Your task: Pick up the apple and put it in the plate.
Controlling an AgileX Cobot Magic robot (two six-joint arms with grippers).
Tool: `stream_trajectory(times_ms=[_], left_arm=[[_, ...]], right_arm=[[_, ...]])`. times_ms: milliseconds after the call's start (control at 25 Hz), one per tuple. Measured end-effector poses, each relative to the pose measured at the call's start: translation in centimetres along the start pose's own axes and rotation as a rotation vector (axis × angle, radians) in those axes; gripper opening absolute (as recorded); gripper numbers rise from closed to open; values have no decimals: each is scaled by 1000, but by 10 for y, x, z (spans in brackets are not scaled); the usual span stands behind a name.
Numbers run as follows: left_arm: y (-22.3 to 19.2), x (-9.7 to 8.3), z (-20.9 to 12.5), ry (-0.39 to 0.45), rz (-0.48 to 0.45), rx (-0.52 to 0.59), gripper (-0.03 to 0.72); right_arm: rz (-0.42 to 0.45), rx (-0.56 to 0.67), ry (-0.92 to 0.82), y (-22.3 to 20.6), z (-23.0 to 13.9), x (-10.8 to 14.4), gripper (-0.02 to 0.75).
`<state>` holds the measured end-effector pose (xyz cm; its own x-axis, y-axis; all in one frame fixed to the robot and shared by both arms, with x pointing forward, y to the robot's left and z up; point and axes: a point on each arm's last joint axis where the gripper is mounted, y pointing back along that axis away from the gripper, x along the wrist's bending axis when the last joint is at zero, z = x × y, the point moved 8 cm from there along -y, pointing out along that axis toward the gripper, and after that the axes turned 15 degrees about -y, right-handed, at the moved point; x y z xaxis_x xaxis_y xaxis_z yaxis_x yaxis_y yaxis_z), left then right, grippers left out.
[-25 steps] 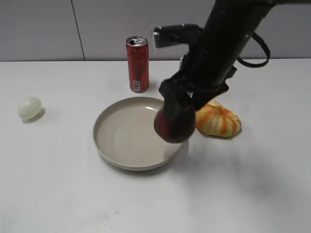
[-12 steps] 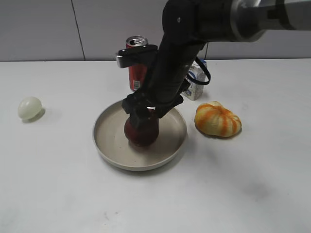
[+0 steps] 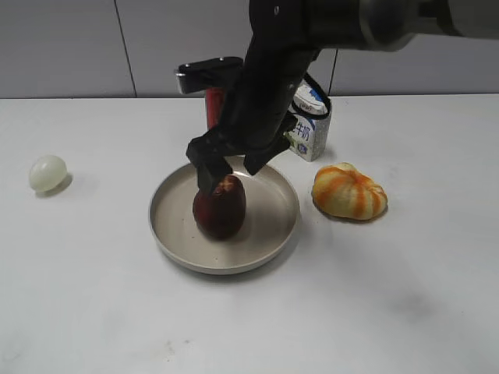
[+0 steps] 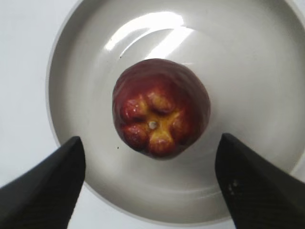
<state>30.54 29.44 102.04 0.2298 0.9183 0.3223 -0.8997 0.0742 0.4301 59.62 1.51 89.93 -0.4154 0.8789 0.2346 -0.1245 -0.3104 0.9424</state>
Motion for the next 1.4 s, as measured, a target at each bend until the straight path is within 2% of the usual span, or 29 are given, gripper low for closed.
stream_trajectory(times_ms=[160,280,480,600,680,920,1160,1400], left_arm=[[0,0,0,0,0,0,239],[0,0,0,0,0,0,239],[0,0,0,0,0,0,239],[0,0,0,0,0,0,239],[0,0,0,0,0,0,239],[0,0,0,0,0,0,239],[0,0,0,0,0,0,239],[0,0,0,0,0,0,239]], right_arm=[[-30,-55,9,52,12,1,676],[-52,-99,-30,98,12,-11,676],[-113,-130,-192,152,-4,-74,676],[-159,-111,-296,167,-33,-115,671],[-177,-103,-330,176,-55,-127,666],[-182,-47,-380,179,-143,-124,647],[-167,-151,-380,188,-219,-116,627],[-156,-334,-345,199,-281,-112,610]])
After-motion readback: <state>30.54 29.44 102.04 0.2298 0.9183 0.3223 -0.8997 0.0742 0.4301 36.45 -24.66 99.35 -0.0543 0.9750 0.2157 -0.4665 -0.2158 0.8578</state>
